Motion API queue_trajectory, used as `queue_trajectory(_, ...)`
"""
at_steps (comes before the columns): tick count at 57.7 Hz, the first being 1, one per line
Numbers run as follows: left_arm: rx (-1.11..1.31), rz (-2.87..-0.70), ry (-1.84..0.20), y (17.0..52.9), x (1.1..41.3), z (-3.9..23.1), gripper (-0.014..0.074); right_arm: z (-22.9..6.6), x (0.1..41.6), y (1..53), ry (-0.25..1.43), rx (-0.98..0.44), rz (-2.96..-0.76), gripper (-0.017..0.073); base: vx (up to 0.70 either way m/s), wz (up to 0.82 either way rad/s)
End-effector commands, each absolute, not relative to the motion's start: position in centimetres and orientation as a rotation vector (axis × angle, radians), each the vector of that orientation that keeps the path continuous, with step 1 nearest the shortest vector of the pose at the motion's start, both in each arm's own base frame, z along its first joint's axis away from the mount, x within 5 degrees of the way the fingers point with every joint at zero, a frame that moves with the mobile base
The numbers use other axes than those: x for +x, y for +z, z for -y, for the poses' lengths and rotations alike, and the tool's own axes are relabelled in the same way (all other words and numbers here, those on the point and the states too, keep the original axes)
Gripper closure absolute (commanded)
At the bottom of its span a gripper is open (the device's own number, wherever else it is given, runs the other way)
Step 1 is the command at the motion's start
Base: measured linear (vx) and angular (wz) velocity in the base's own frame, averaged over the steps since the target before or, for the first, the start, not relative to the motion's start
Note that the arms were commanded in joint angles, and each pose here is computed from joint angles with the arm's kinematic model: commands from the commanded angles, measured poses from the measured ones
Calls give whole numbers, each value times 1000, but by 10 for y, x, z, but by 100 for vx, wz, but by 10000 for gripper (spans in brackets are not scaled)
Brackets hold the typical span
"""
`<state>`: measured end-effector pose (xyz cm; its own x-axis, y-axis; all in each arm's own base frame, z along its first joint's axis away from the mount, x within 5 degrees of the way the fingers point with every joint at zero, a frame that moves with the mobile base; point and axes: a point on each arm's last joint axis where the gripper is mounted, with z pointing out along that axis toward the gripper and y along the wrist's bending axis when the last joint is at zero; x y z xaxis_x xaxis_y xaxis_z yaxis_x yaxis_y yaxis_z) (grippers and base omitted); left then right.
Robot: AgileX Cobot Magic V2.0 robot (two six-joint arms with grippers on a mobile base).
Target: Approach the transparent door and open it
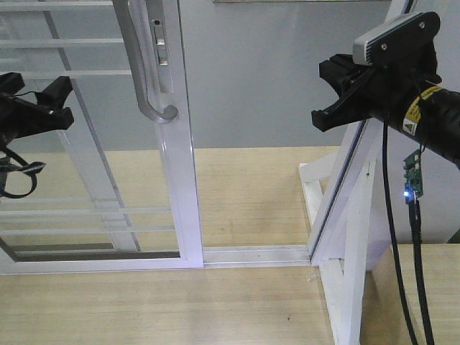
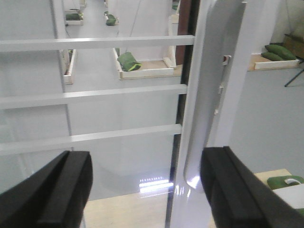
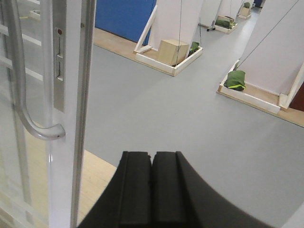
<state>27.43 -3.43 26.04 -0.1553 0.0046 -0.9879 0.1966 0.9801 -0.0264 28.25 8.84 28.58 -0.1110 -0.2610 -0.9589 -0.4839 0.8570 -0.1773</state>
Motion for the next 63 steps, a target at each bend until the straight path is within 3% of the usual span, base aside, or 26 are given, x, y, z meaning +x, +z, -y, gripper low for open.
queue_trajectory(1, 194, -1587, -224, 285, 291, 47, 17, -88, 277, 307, 237, -558, -1596, 565, 0, 0)
queue_trajectory(29, 249, -1567, -296, 285, 375, 89, 17, -87, 277, 304, 223, -551, -1624, 565, 0, 0)
queue_trajectory(63, 161, -1584, -305, 278, 414, 92, 17, -85, 278, 302, 193, -557, -1650, 565, 0, 0)
